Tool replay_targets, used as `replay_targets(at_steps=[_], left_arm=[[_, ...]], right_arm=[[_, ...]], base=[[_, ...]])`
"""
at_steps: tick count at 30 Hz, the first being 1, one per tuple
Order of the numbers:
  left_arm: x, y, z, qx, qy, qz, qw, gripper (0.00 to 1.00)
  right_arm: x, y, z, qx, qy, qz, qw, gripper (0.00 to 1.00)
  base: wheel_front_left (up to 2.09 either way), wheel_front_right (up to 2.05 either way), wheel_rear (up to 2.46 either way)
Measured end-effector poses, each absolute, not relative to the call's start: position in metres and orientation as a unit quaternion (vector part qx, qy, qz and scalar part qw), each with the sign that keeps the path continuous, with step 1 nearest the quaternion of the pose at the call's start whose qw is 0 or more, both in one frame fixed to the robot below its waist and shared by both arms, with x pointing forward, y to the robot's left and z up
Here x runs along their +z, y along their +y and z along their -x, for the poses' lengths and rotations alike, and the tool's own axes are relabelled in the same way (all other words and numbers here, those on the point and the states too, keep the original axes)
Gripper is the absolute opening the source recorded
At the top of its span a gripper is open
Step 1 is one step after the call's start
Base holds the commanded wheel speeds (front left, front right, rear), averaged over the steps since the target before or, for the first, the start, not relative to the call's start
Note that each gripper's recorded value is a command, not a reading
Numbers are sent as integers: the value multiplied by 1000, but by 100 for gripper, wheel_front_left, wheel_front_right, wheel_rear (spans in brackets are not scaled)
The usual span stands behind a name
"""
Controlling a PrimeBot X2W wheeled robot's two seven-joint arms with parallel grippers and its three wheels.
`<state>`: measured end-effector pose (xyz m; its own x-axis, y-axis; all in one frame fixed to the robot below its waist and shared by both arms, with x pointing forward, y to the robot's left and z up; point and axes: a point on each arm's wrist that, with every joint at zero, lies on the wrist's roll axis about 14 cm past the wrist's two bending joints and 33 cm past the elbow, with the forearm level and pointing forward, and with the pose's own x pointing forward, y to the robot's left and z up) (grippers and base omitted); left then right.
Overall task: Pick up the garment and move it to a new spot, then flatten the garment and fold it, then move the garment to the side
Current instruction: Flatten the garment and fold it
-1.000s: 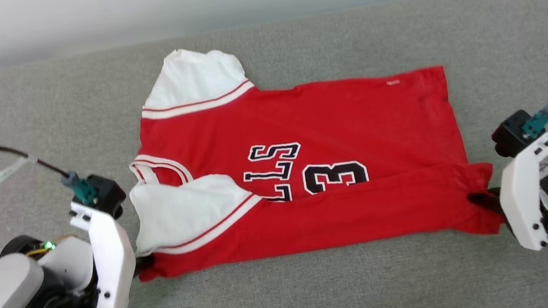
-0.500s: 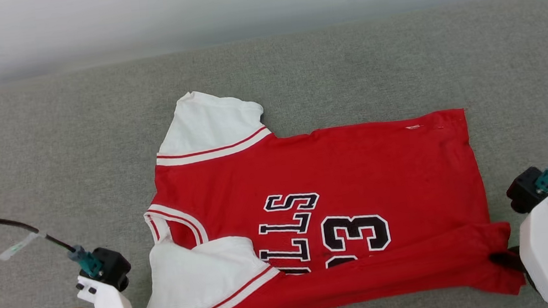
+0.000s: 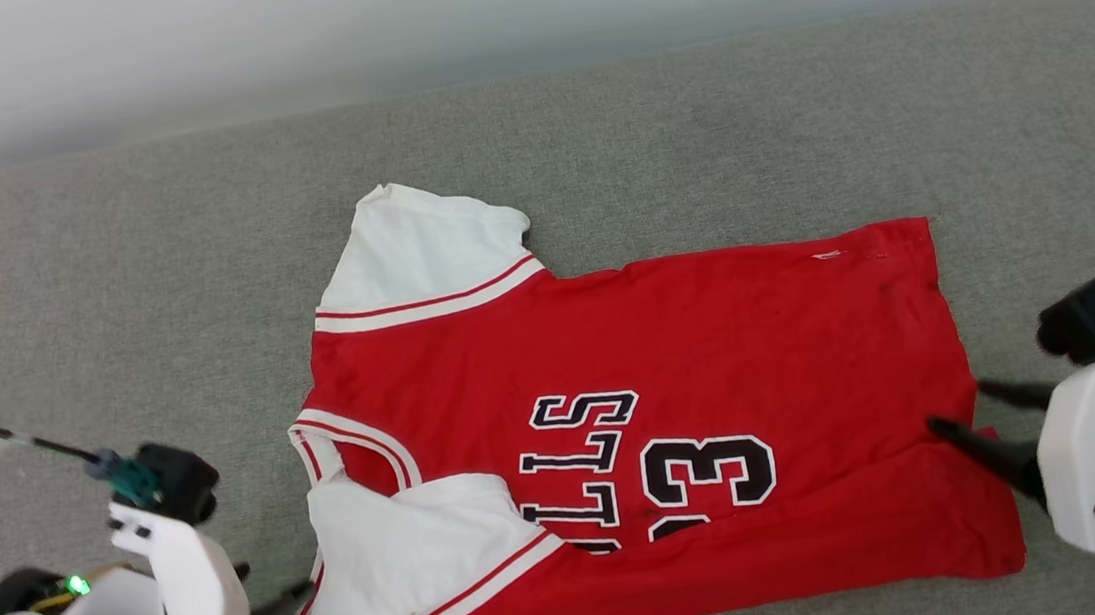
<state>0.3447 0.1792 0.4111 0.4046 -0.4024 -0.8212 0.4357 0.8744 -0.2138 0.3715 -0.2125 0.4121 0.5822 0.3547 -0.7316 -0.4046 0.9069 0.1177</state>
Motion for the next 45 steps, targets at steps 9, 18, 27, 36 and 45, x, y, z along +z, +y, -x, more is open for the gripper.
replay_targets(at_steps=[9, 18, 27, 36, 45], left_arm=[[492, 183, -430, -235, 305, -66, 921, 100], [531, 175, -508, -222, 217, -79, 947, 100], [519, 149, -569, -254, 280, -82, 922, 100], [456, 129, -597, -267, 435, -103, 854, 100], [394, 114, -610, -250, 533, -115, 800, 100]], right_arm=[[503, -227, -431, 165, 145, 24, 975, 100], [541, -239, -439, 91, -28, 18, 995, 100], [544, -231, -438, 59, -89, 28, 994, 100], [510, -226, -452, 53, -59, 28, 996, 100], [489, -220, -469, 69, -36, 42, 996, 100]], base=[[0, 0, 0], [0, 0, 0], [0, 0, 0], [0, 0, 0], [0, 0, 0]])
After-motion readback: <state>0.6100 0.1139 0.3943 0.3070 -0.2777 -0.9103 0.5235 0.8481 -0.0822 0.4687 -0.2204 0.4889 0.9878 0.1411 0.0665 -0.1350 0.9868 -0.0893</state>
